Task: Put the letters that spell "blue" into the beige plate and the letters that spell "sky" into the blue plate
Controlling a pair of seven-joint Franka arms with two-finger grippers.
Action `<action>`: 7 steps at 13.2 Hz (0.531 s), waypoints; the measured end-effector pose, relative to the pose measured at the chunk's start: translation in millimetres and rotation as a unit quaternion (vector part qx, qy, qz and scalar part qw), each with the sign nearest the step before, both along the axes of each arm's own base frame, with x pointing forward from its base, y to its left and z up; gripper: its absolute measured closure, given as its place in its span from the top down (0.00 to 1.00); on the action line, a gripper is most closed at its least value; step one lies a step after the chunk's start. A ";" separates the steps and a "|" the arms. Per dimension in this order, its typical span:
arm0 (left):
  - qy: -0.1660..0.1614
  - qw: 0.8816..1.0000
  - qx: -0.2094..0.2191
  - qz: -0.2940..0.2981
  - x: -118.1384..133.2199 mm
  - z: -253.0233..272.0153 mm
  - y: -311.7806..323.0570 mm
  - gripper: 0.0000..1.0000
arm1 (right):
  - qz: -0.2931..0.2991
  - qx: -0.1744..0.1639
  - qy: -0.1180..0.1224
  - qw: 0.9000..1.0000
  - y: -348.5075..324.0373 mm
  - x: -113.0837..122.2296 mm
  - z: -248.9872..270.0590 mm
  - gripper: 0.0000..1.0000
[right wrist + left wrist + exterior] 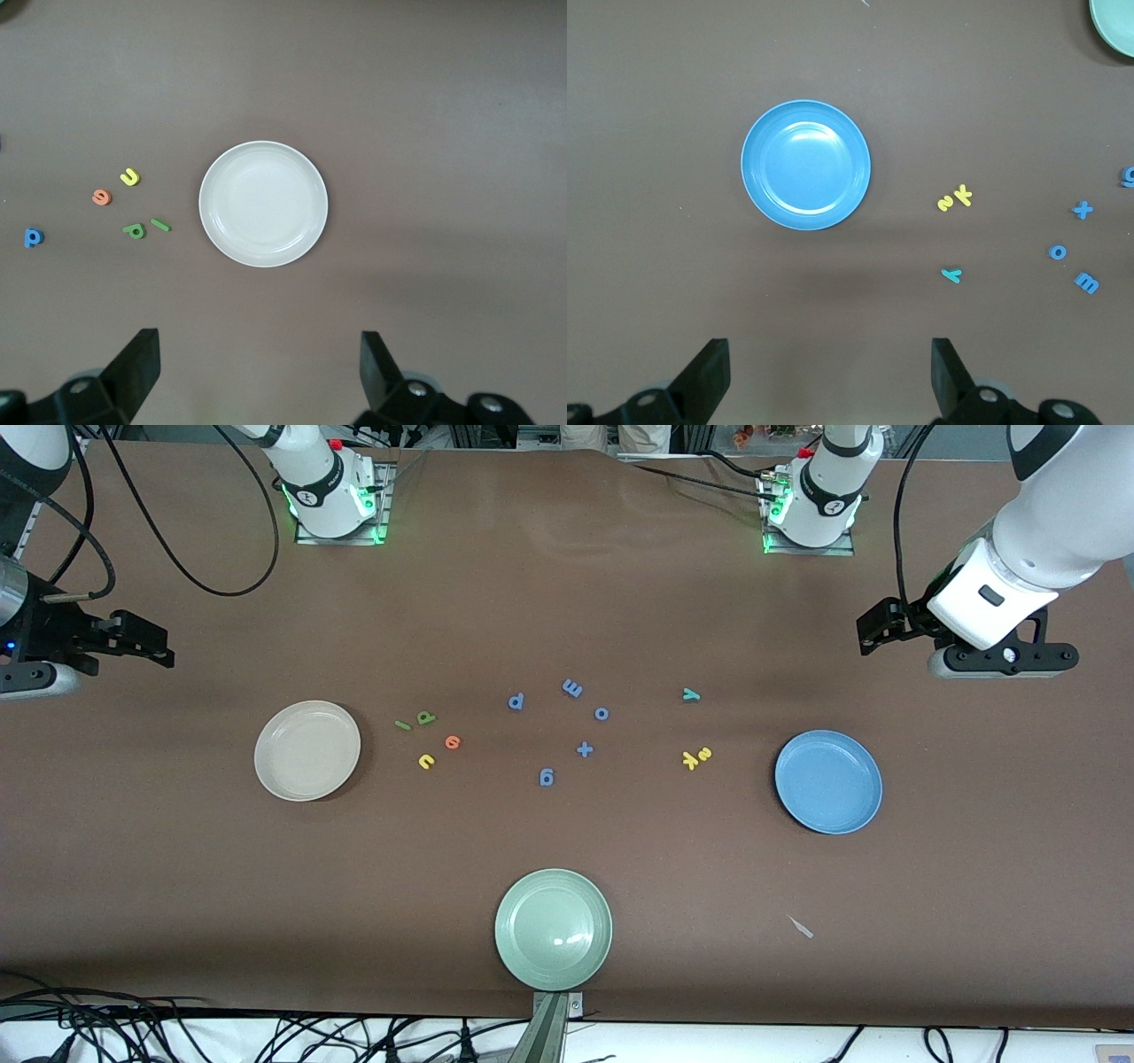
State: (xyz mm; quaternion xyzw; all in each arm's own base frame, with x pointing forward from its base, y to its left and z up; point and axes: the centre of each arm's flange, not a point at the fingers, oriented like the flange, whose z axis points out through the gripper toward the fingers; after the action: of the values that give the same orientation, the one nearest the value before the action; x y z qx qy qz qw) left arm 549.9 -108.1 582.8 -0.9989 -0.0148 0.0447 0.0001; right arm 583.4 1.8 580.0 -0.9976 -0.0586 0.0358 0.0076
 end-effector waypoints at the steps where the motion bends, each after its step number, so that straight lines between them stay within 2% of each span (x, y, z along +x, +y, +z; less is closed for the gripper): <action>1: 0.000 1.000 0.000 0.000 -0.2 0.3 0.0 1.00 | 0.000 0.000 0.000 1.000 0.0 0.0 0.0 1.00; 7: 0.000 1.000 0.000 0.000 -0.4 0.3 0.2 1.00 | -0.007 -0.001 0.000 1.000 -8.4 -0.1 0.2 1.00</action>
State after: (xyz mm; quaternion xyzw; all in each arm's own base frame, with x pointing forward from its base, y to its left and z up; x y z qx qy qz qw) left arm 549.5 -107.9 583.0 -0.9989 -0.0149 0.0451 0.0003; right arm 583.3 -6.5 580.2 -0.9980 -0.0512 0.0356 0.0071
